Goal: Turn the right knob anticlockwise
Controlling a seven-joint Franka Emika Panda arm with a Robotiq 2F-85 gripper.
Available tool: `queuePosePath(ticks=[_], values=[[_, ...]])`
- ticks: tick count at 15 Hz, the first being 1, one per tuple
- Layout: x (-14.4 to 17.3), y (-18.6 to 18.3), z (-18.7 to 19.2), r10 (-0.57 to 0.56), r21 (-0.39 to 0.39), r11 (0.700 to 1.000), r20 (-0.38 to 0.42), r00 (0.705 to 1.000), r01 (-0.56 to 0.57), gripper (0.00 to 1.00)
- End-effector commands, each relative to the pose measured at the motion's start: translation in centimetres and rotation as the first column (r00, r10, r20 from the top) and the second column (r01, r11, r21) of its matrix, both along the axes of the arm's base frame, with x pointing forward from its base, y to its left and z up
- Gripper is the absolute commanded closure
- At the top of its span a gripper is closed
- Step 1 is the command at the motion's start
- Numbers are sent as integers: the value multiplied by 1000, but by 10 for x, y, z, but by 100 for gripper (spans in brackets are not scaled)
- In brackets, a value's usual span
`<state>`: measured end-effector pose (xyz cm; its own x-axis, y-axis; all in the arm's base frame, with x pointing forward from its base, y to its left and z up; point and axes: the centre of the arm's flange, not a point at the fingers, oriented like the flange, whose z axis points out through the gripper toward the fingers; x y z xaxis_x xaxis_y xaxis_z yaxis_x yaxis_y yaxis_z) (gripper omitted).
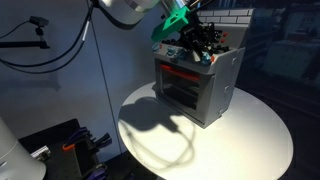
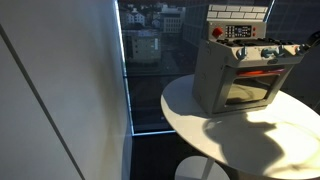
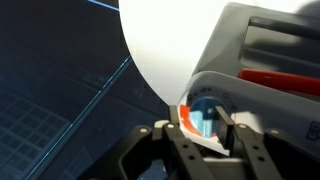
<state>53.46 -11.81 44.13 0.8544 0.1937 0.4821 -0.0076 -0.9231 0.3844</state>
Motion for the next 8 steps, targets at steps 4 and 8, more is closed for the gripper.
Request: queuePosePath(ticks=[4, 8], values=[[-21, -50, 26, -22, -28, 999, 11, 1000, 23, 2], [-31, -67, 35, -26, 9, 1000, -4, 1000, 26, 0]])
